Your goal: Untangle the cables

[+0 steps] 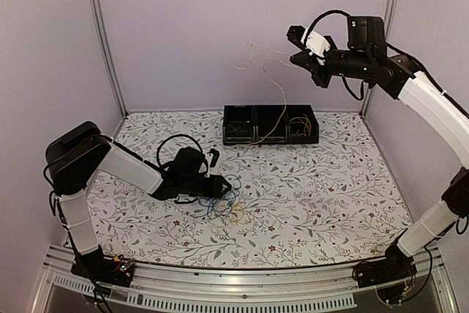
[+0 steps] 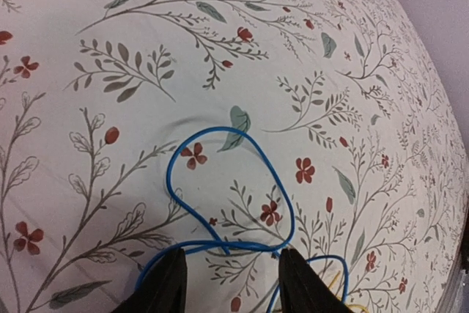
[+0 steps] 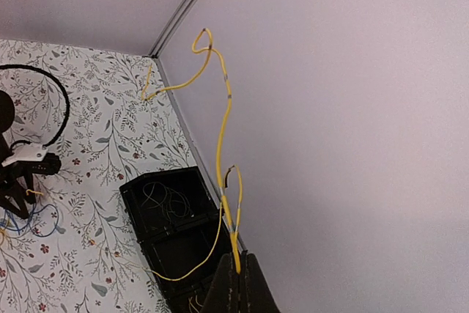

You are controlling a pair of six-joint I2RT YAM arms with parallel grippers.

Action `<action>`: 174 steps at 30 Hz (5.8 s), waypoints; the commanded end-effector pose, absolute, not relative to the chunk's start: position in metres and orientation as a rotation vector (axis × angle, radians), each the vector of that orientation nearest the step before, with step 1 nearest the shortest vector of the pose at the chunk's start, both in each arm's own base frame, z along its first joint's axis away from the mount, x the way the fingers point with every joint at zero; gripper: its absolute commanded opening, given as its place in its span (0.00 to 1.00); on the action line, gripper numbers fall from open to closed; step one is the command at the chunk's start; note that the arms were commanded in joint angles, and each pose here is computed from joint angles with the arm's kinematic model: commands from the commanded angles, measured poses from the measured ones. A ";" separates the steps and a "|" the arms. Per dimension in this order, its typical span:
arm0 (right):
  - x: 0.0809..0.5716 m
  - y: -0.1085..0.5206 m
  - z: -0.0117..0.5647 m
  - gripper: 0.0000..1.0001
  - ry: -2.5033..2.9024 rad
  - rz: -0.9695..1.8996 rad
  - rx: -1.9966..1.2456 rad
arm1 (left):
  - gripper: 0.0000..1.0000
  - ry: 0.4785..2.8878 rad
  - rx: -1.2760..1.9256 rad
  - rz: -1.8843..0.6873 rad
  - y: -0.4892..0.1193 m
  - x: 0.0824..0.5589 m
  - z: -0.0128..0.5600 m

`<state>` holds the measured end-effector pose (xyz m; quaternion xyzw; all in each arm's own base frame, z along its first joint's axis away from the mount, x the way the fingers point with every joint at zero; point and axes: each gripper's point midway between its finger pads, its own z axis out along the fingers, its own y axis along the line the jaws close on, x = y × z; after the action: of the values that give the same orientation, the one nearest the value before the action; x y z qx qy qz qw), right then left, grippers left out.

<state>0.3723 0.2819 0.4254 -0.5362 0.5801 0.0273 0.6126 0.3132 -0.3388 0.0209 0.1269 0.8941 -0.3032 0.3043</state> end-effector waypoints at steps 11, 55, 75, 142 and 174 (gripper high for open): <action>0.484 0.220 0.427 0.00 1.417 -0.045 -1.032 | 0.47 2.243 0.426 -0.853 -0.350 0.289 0.082; 0.575 0.200 0.296 0.00 1.627 0.013 -0.914 | 0.48 2.264 0.436 -0.854 -0.348 0.257 0.077; 0.494 0.193 0.213 0.00 1.925 0.461 -0.782 | 0.48 2.288 0.469 -0.870 -0.358 0.257 0.073; 0.539 0.072 0.149 0.00 2.264 -0.165 -0.461 | 0.49 2.136 0.667 -0.764 -0.366 0.342 0.159; 0.585 0.097 0.088 0.00 2.369 -0.488 -0.762 | 0.49 2.143 0.672 -0.769 -0.367 0.341 0.156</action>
<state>0.5815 0.1056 0.0932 -0.2875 0.8902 -0.1664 0.3118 0.3395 -0.3636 0.1386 0.2620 0.8488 -0.2875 0.3581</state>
